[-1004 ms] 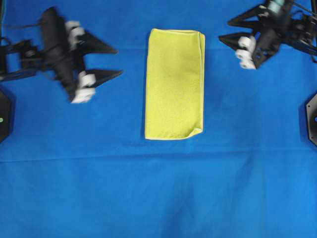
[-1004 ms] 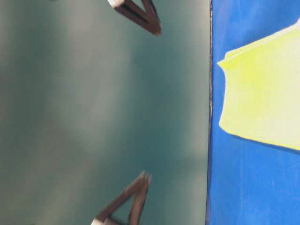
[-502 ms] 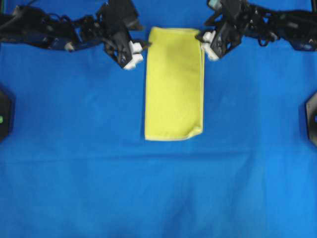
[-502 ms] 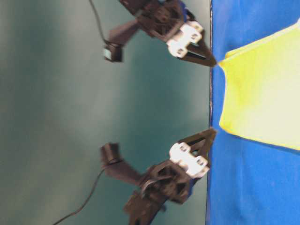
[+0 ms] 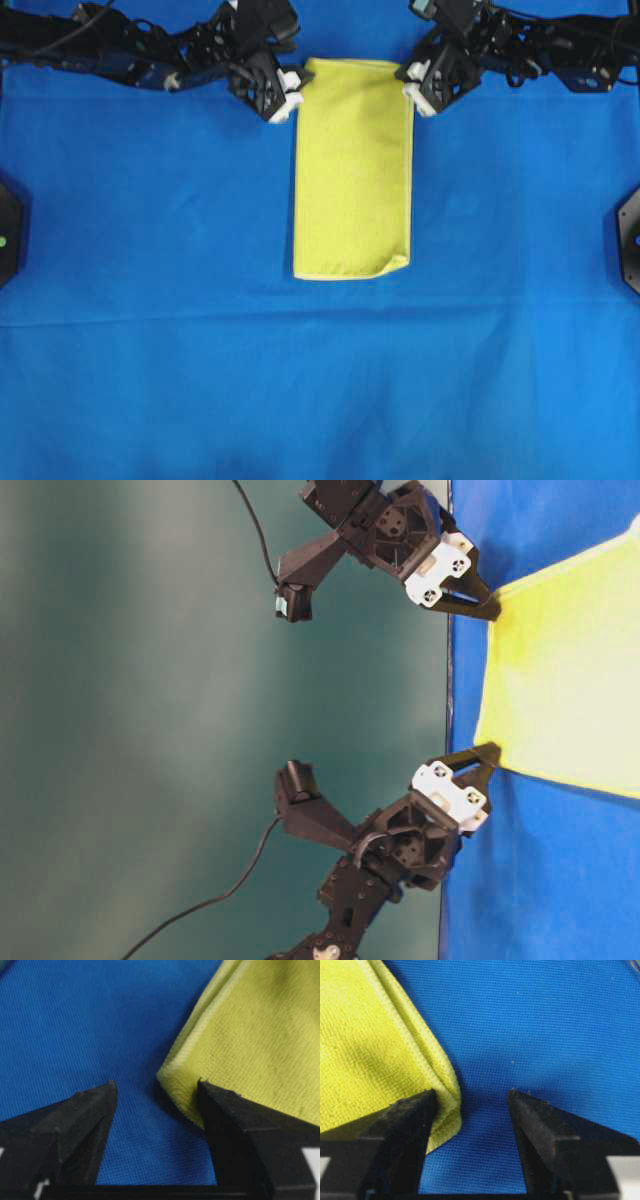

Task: Fold the yellow towel.
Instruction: 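Grasp the far end corners of the folded towel with both grippers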

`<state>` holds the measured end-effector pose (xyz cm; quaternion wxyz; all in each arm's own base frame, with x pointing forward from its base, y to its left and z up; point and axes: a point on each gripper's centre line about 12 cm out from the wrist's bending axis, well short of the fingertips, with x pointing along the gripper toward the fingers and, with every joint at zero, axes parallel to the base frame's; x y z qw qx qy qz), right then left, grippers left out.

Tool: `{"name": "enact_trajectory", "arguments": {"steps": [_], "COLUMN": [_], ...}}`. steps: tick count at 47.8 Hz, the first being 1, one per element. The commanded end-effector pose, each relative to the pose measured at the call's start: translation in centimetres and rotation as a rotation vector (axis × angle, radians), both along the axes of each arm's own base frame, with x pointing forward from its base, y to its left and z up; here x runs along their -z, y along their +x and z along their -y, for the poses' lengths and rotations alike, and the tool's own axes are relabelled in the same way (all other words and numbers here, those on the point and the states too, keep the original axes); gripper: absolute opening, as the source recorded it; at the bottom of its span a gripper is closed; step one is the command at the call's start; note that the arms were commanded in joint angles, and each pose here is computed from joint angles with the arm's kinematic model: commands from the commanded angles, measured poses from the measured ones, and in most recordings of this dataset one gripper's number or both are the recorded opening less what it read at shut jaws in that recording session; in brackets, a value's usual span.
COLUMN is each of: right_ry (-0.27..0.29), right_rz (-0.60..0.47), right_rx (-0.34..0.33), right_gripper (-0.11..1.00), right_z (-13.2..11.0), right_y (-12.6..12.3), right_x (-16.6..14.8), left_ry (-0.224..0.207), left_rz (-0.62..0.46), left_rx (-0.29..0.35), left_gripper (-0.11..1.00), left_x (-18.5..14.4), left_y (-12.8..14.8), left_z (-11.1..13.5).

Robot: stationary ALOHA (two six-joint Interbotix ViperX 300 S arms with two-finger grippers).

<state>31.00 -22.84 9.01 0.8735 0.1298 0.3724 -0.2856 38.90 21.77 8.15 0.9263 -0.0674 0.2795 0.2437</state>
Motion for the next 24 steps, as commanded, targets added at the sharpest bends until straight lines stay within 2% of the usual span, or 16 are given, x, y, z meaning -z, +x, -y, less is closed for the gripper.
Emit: {"name": "enact_trajectory", "arguments": {"steps": [1, 4, 9, 11, 16, 24], "right_ry": [-0.027, -0.031, -0.031, -0.032, -0.029, -0.029], "right_rz": [0.020, 0.015, 0.006, 0.005, 0.000, 0.009], "right_rx": [-0.010, -0.022, -0.040, -0.045, -0.048, -0.043], "right_gripper": [0.55, 0.42, 0.12, 0.04, 0.03, 0.03], "right_z": [0.37, 0.19, -0.23, -0.36, -0.55, -0.58], "right_y": [0.34, 0.41, 0.55, 0.68, 0.61, 0.58], "right_x": [-0.87, -0.83, -0.71, -0.73, -0.64, -0.83], "left_ry": [0.019, 0.021, 0.025, 0.029, 0.039, 0.047], "left_rz": [0.033, 0.032, 0.026, 0.024, 0.019, 0.021], "left_rx": [-0.004, -0.002, 0.003, 0.005, 0.012, 0.021], "left_gripper": [0.56, 0.47, 0.26, 0.17, 0.02, 0.02], "left_x": [-1.17, -1.15, -1.09, -1.09, -1.14, -1.43], "left_y": [0.39, 0.36, 0.32, 0.32, 0.38, 0.56], "left_z": [-0.39, -0.36, -0.34, -0.34, -0.37, -0.24]}}
